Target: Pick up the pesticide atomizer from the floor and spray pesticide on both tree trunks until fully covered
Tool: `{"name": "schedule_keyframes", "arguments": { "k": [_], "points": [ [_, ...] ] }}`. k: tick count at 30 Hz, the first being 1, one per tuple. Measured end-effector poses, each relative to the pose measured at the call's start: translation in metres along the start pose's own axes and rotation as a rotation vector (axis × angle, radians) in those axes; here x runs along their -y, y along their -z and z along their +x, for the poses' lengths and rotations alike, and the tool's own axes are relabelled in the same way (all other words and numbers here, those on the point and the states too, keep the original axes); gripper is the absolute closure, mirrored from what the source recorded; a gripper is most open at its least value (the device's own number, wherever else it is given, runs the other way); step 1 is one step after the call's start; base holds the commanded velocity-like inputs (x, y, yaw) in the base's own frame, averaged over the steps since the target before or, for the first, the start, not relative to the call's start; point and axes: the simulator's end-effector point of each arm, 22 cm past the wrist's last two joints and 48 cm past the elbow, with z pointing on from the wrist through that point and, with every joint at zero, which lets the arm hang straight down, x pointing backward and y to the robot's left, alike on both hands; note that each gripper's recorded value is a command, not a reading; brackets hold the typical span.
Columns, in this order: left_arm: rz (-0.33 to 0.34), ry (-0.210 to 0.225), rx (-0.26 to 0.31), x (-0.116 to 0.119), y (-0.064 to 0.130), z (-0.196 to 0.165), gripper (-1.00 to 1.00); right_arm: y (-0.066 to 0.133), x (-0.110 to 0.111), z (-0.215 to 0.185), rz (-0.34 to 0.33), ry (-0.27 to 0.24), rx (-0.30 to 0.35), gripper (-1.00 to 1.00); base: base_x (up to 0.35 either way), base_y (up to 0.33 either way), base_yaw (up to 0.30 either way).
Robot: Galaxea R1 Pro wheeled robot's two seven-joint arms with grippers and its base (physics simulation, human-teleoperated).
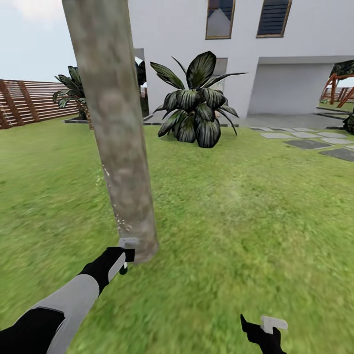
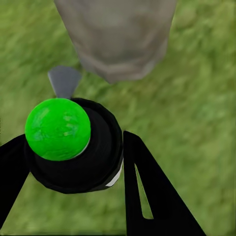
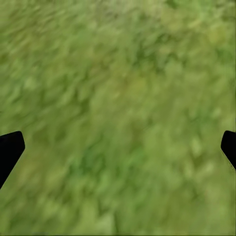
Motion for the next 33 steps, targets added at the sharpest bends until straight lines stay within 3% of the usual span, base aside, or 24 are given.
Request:
{"name": "schedule_keyframes", "arguments": {
  "k": [8, 26, 33],
  "points": [
    [0.000, 0.000, 0.000, 0.0000, 0.0000, 0.0000, 1.00, 0.0000, 0.0000, -0.0001, 0.000, 0.000, 0.000, -1.00, 0.000, -0.271, 0.070],
    [0.000, 0.000, 0.000, -0.0001, 0.0000, 0.0000, 1.00, 0.0000, -0.0001, 0.0001, -0.001, 0.001, 0.000, -1.00, 0.061, -0.271, 0.248],
    [-0.001, 0.001, 0.000, -0.0009, -0.0001, 0.0000, 1.00, -0.0001, 0.0000, -0.0004, 0.000, 0.000, 0.001, -1.00, 0.033, -0.075, 0.051]
  ]
}}
